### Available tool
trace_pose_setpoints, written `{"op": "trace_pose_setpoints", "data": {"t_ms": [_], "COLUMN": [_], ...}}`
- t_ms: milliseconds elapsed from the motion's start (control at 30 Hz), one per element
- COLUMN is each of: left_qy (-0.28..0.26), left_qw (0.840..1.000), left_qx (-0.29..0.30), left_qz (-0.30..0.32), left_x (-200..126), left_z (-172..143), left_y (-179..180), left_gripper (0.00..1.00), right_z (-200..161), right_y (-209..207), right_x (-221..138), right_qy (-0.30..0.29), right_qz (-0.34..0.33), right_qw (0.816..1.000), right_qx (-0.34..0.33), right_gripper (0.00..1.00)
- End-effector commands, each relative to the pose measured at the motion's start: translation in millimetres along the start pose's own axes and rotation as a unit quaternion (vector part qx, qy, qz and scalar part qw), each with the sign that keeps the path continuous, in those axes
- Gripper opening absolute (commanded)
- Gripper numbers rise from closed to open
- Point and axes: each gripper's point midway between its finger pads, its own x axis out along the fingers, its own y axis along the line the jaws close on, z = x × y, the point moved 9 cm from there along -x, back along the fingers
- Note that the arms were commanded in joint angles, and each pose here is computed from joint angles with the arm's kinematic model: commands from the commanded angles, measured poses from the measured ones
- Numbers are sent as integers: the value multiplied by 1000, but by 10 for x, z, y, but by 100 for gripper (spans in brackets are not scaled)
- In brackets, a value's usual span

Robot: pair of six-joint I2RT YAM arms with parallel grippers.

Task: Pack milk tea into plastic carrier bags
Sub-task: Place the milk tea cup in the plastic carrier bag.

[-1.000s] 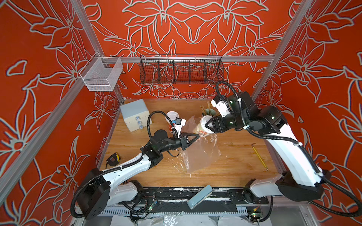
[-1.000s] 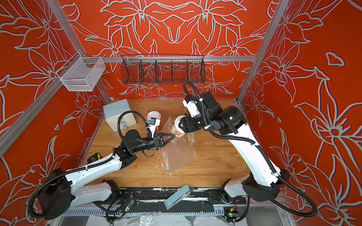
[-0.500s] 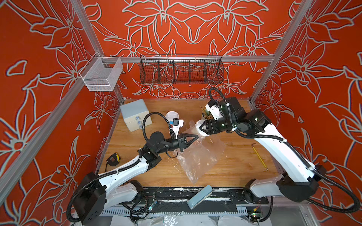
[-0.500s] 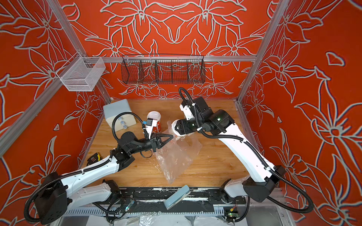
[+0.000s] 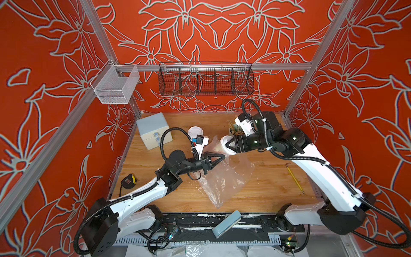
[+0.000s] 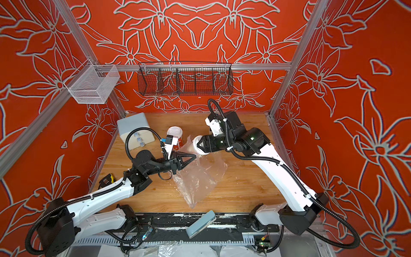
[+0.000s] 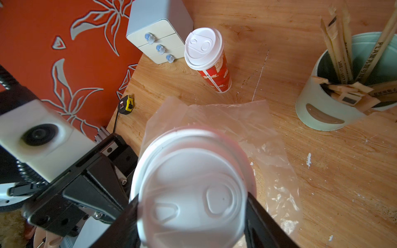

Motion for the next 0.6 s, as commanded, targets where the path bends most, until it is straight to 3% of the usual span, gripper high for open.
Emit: {"op": "trace_pose_setpoints", "data": {"t_ms": [0, 567], "left_qy": [7, 24], "left_qw": [1000, 996], "left_qx": [28, 59], "left_qz": [-12, -61], "left_x": [-26, 107], "left_z": [5, 42], "left_y": [-40, -29], "left_gripper": [0, 0], "right_z": [20, -84], "right_y": [68, 6], "right_x": [-88, -6], "right_qy": [3, 26], "right_qz": [30, 55], "right_qw": [1000, 998], "right_qx": [8, 35], "right_gripper": [34, 33]}}
